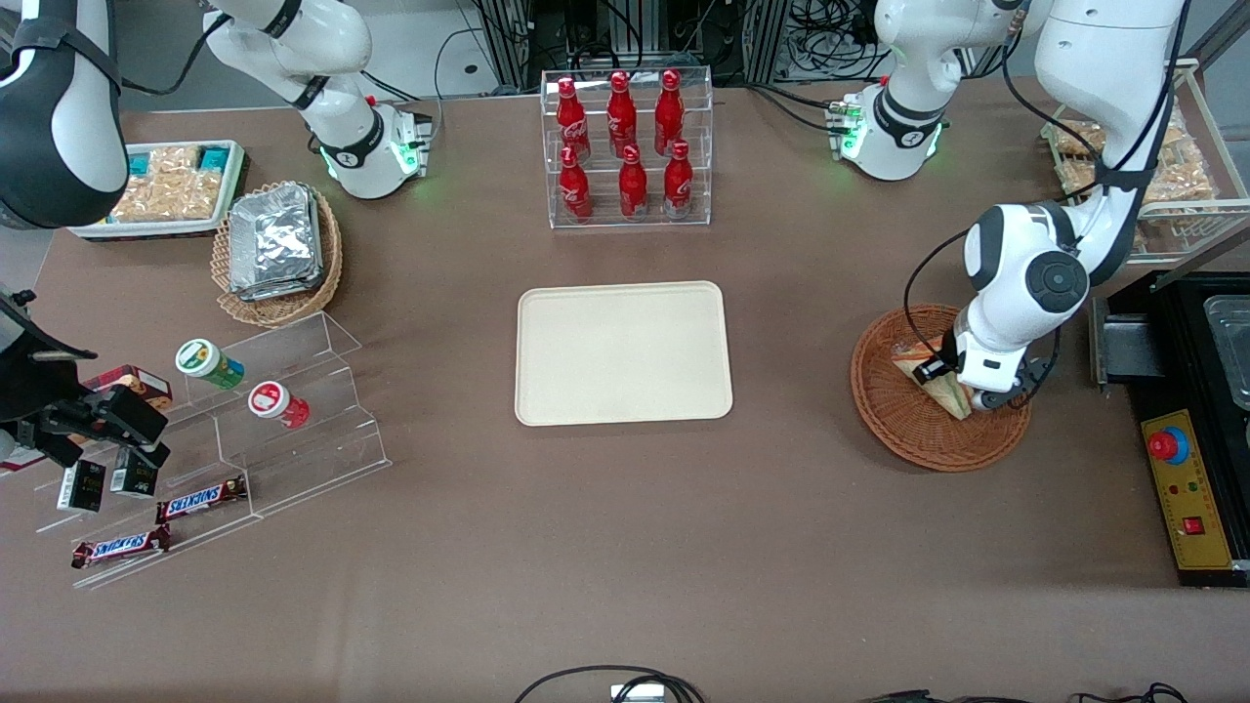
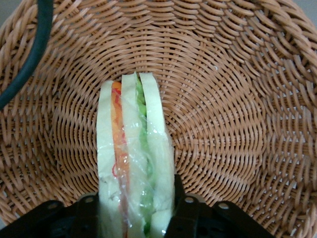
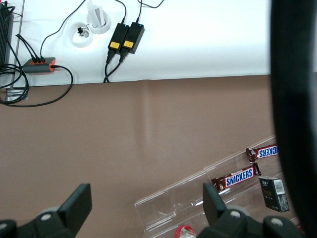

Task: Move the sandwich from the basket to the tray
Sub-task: 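Lower the left gripper and close it on the wrapped sandwich, then lift the sandwich and carry it with the left gripper toward the cream tray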

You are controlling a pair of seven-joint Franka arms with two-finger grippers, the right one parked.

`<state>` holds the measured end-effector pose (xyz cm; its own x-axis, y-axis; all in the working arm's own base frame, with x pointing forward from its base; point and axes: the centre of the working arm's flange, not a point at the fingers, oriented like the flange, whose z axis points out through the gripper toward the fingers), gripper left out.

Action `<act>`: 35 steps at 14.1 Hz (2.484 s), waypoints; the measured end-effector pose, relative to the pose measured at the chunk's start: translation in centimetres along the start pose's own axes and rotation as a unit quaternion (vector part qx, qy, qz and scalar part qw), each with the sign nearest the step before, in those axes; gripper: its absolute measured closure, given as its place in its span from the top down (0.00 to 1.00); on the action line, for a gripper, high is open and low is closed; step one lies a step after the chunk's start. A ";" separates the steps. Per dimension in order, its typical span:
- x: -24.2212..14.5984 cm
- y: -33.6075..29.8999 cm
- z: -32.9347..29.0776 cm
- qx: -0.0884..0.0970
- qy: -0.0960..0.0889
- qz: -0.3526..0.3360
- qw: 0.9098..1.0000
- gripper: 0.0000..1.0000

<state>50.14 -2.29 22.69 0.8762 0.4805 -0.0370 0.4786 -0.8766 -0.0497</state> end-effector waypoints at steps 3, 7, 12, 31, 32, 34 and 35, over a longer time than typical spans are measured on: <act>0.2 -0.2 -2.1 0.012 -0.012 0.006 1.000 0.36; 0.8 0.2 -9.4 0.019 -0.008 0.026 0.999 0.20; -2.7 7.7 -16.4 0.022 0.004 0.113 0.993 0.20; -22.3 24.4 -14.9 0.019 0.034 0.333 0.942 0.17; -23.0 25.0 -14.1 0.016 0.031 0.343 0.939 0.16; -24.6 26.1 -12.2 0.016 0.020 0.359 0.933 0.16; -25.5 26.7 -11.3 0.015 0.015 0.365 0.931 0.16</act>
<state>41.24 -38.21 33.61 0.9685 -0.2448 -0.0449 -0.2469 -0.9677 -0.0505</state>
